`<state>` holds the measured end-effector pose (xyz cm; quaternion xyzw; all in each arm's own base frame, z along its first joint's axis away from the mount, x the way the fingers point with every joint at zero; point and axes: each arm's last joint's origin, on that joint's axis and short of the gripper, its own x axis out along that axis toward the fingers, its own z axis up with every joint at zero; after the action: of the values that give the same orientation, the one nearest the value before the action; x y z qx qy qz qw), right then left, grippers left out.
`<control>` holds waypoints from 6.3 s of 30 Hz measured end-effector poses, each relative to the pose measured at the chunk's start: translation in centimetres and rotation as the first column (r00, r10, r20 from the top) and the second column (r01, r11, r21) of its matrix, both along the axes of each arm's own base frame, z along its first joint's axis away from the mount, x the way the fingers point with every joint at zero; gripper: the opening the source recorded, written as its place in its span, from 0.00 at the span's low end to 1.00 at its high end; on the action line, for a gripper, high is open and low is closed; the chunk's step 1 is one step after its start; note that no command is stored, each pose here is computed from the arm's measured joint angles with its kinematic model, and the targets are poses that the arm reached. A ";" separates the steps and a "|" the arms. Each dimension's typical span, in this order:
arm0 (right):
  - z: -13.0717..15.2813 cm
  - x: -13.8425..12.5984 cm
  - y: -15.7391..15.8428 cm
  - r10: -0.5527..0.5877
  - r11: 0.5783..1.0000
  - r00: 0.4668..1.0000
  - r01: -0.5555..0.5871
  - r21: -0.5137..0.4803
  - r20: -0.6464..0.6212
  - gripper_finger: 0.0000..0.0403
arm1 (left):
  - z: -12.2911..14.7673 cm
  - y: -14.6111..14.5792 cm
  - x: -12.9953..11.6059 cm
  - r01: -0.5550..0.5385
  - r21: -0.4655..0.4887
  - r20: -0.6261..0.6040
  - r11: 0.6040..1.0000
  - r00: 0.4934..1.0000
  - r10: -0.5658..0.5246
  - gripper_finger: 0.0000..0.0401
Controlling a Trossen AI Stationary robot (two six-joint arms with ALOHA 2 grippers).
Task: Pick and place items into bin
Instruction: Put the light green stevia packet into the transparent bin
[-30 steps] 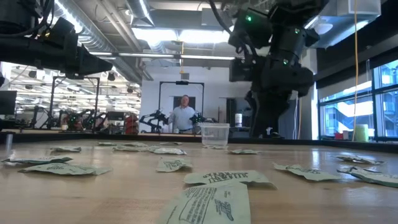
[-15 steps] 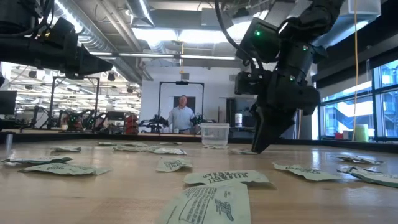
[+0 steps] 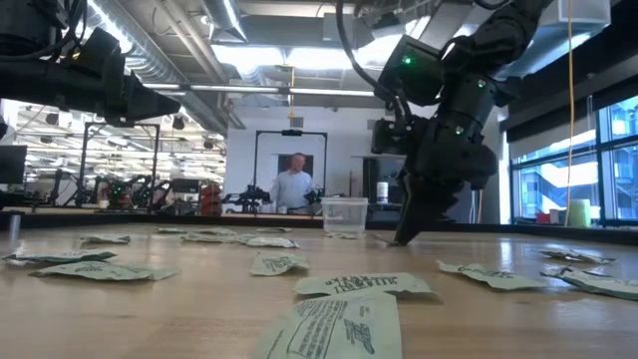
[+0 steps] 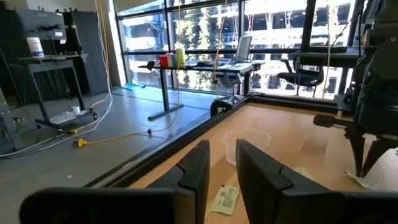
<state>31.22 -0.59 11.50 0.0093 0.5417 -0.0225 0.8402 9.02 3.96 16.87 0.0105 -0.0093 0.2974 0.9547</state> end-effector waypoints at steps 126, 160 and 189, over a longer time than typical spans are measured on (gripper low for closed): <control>-0.3 3.7 -9.0 -0.113 0.994 0.994 0.113 -0.014 0.011 0.11 | 0.0 0.0 0.0 0.004 -0.001 -0.006 1.000 1.000 -0.004 0.18; 12.3 5.0 -13.7 -0.182 0.953 0.977 0.203 -0.224 0.110 0.00 | -0.1 0.0 0.1 0.004 -0.005 -0.016 1.000 1.000 -0.004 0.18; 7.3 5.5 -16.2 -0.194 0.968 0.981 0.189 -0.167 -0.015 0.10 | -0.1 0.0 0.1 0.007 -0.005 -0.015 1.000 1.000 -0.007 0.18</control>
<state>36.71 -16.78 18.84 -0.0085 0.5477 -0.1485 0.8234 9.12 3.97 16.74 0.0107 -0.0014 0.2940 0.9558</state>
